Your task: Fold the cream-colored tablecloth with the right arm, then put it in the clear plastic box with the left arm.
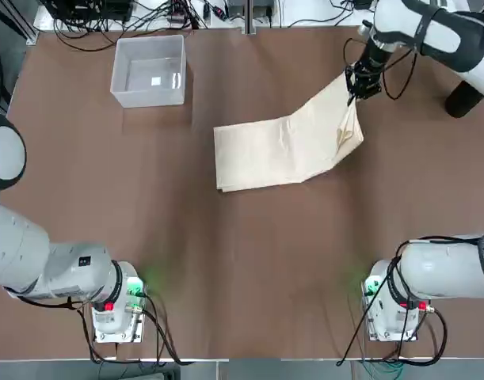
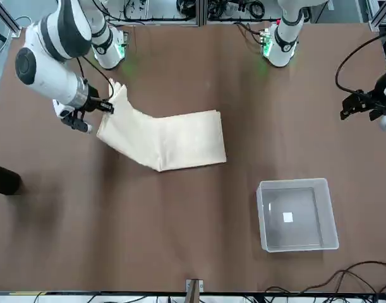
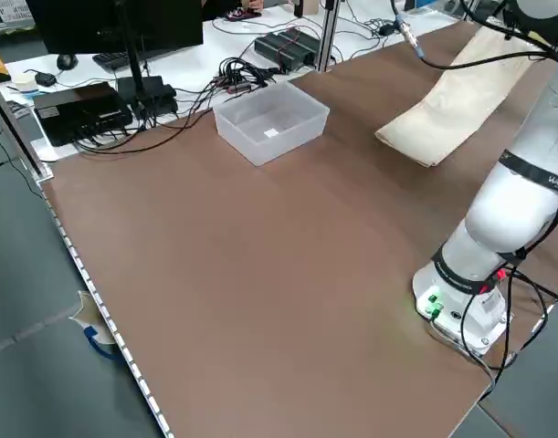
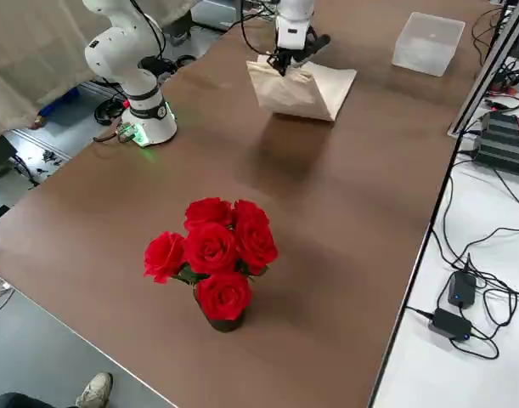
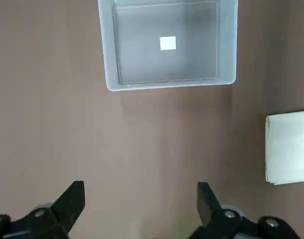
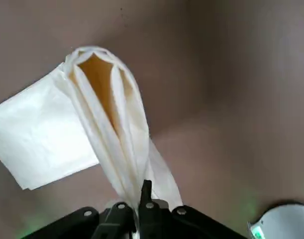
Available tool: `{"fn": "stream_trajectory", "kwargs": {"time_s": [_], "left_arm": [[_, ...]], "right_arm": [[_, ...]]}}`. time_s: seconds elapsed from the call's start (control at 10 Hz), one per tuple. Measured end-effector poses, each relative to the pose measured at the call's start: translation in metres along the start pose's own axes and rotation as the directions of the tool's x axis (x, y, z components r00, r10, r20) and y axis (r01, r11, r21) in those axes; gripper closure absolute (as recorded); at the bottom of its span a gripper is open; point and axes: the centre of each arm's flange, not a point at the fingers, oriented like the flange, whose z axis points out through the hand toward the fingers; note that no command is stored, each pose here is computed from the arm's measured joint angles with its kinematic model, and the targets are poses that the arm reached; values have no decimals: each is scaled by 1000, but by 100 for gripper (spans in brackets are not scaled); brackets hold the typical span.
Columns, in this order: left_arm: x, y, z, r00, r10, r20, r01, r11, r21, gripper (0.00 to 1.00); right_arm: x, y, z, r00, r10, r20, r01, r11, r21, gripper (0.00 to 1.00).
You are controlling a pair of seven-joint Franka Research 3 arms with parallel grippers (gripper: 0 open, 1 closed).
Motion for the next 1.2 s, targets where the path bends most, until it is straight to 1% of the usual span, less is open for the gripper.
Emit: {"fn": "stream_trajectory", "kwargs": {"time_s": [0.2,0.4,0.7,1.0,1.2], "left_arm": [[0,0,0,1000,0,0,0,1000,0,0],[0,0,0,1000,0,1,0,1000,0,0],[0,1,0,1000,1,1,-1,1000,0,0],[0,1,0,1000,1,1,-1,1000,0,0],[0,1,0,1000,1,1,-1,1000,0,0]], "right_arm": [[-12,-19,-1,999,29,-20,-29,999,-24,96],[-21,-31,0,997,59,-50,-62,996,-59,96],[-42,-60,0,989,108,-104,-117,989,-87,96],[-61,-85,-8,978,152,-143,-164,984,-75,96],[-73,-100,-15,978,134,-159,-146,987,-63,96]]}}
